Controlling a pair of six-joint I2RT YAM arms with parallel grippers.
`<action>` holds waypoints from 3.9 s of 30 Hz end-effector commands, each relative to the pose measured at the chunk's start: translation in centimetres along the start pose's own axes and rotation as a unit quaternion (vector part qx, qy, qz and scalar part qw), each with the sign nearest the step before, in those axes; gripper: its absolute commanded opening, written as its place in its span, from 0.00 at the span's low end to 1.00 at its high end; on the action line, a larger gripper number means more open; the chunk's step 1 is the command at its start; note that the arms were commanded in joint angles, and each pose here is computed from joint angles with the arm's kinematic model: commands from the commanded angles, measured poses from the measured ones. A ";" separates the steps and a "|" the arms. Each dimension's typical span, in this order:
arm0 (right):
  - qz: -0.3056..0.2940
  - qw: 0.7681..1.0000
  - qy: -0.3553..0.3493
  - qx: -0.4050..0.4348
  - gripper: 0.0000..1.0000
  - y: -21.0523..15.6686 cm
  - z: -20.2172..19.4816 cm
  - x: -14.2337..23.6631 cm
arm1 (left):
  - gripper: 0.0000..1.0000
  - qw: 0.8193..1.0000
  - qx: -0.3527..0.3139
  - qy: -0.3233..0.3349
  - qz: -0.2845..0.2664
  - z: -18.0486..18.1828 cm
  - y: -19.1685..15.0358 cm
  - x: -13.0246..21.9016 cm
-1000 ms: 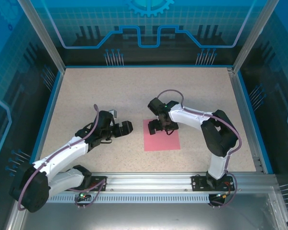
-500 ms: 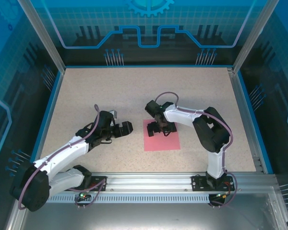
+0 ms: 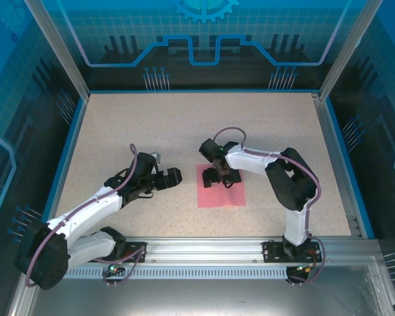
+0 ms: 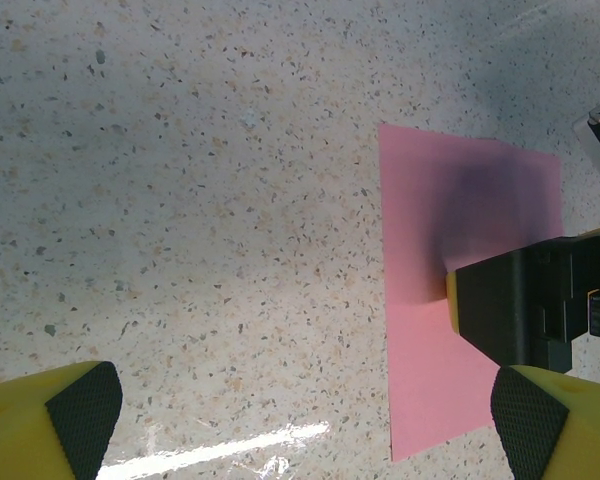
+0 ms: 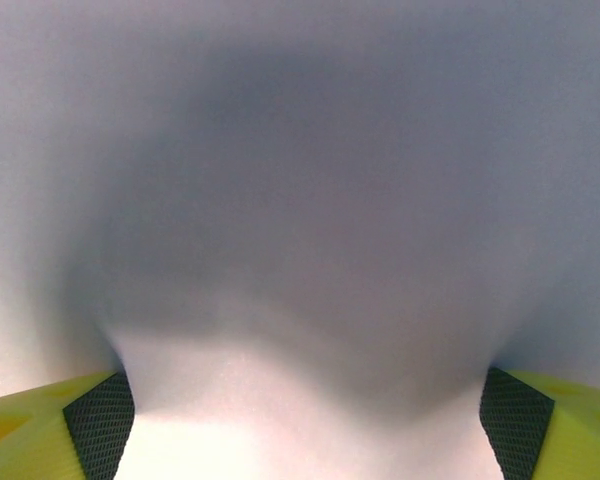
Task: Fold a paper plane with a square sheet of paper (pick it up from the middle)
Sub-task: Move the square sheet of paper to the center of the table, then fold a square sheet of paper at the center of the table.
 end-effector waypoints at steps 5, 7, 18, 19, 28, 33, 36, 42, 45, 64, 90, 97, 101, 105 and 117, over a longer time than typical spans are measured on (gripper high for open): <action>0.075 0.996 -0.040 -0.006 0.93 -2.4 -1.0 -3.9 | 0.98 1.000 -0.009 0.007 0.002 -0.1 0.2 0.0; 0.066 0.997 -0.035 -0.002 0.93 -2.0 -0.8 -3.2 | 0.98 1.000 -0.010 0.007 0.003 -0.2 0.2 0.0; 0.034 0.999 -0.018 -0.003 0.72 -0.8 -0.3 -0.8 | 0.98 1.000 -0.012 0.013 0.004 -0.2 0.2 0.2; 0.029 0.999 -0.014 -0.002 0.67 -0.8 -0.2 -0.4 | 0.98 1.000 -0.012 0.013 0.004 -0.2 0.2 0.2; -0.009 1.000 0.011 -0.013 0.40 -0.2 -0.8 2.5 | 0.98 1.000 -0.014 0.015 0.002 -0.3 0.3 0.4; -0.030 0.997 0.062 -0.028 0.28 -0.1 -1.3 3.5 | 0.98 1.000 -0.014 0.018 0.000 -0.2 0.4 0.5; -0.041 0.994 0.094 -0.038 0.27 0.0 -1.6 4.3 | 0.99 1.000 -0.014 0.022 -0.002 -0.2 0.4 0.5; -0.093 0.965 0.241 -0.045 0.28 0.8 -1.1 7.1 | 0.98 1.000 -0.004 0.011 0.000 -0.4 0.7 0.8; -0.121 0.939 0.318 -0.053 0.29 1.4 -1.0 8.4 | 0.98 1.000 0.007 -0.013 0.001 -0.9 0.9 1.0; -0.125 0.897 0.365 -0.217 0.40 -1.8 -4.6 0.3 | 0.98 0.978 0.074 -0.165 0.104 -4.6 1.5 -3.4; -0.049 0.940 0.324 -0.098 0.56 -2.2 -5.5 0.6 | 0.62 0.976 0.056 -0.130 0.166 -6.9 -1.1 -7.9; -0.047 0.939 0.322 -0.107 0.54 -2.2 -6.4 0.4 | 0.53 0.977 0.056 -0.107 0.175 -7.1 -1.7 -8.8; -0.050 0.928 0.358 -0.096 0.56 -2.0 -6.3 0.7 | 0.59 0.981 0.051 -0.092 0.160 -6.9 -2.0 -8.3; -0.042 0.919 0.385 -0.074 0.57 -1.7 -5.8 0.7 | 0.56 0.981 0.057 -0.081 0.165 -6.7 -2.2 -8.8; -0.028 0.911 0.408 -0.045 0.57 -0.9 -5.2 0.6 | 0.38 0.981 0.056 -0.075 0.172 -7.5 -2.2 -10.5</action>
Point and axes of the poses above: each hand's point on the last joint's axis, 136 mm out from that joint toward the fingers, its own x axis back along the fingers, its own z axis along the line the jaws close on, y = z × x, the point moved 10 cm from there along x, back along the fingers, and after that the axes turned 3 degrees about x, right-handed, at the moved point
